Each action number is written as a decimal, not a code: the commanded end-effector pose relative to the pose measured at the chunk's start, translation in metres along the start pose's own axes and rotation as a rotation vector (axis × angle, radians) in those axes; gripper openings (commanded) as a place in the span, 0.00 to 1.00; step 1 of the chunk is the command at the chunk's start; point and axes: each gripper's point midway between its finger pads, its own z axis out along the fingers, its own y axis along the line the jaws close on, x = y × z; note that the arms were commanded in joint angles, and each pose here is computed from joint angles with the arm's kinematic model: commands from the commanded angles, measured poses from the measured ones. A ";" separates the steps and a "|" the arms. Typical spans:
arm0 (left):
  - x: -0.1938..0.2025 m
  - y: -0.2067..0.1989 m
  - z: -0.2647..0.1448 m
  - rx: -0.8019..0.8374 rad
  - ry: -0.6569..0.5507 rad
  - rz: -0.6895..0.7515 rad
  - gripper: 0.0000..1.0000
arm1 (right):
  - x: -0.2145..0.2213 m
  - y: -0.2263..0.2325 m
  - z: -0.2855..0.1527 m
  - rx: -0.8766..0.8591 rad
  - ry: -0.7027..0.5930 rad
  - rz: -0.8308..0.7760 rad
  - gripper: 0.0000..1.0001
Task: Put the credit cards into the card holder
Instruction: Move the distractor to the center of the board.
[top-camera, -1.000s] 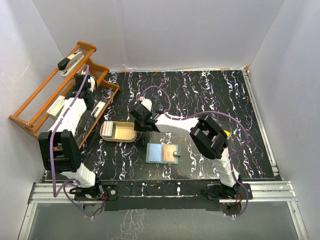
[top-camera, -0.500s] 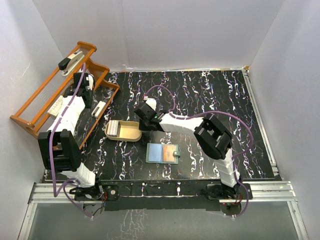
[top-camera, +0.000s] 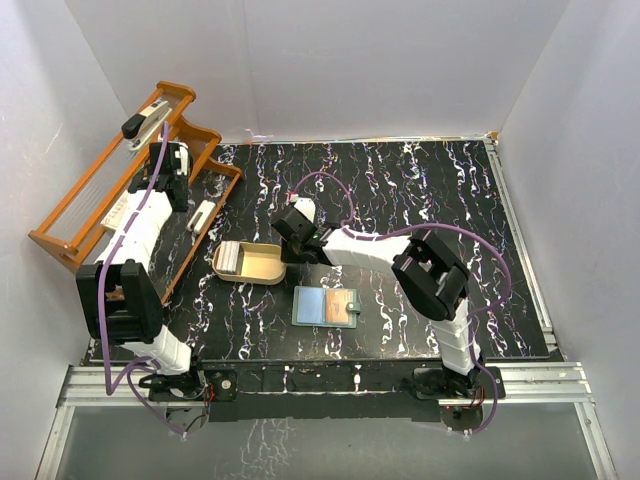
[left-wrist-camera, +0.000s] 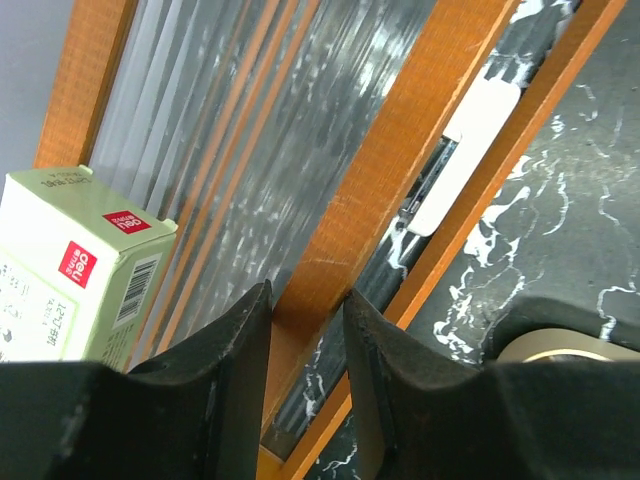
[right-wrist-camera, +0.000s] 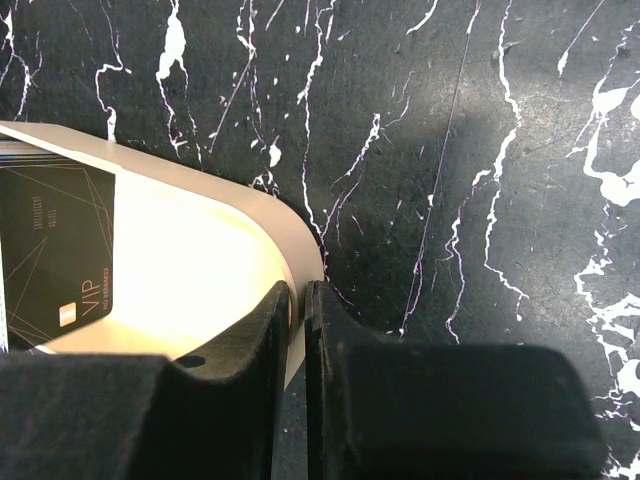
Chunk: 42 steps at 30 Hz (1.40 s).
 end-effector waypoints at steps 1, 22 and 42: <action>-0.009 -0.048 -0.010 0.195 -0.022 -0.057 0.29 | -0.022 0.009 -0.022 -0.047 -0.059 -0.016 0.07; -0.030 -0.065 -0.042 0.280 -0.076 -0.155 0.45 | -0.019 -0.003 -0.030 -0.026 -0.052 -0.094 0.07; -0.018 -0.089 -0.129 0.538 -0.102 -0.275 0.60 | -0.037 0.006 -0.056 -0.050 -0.075 -0.081 0.42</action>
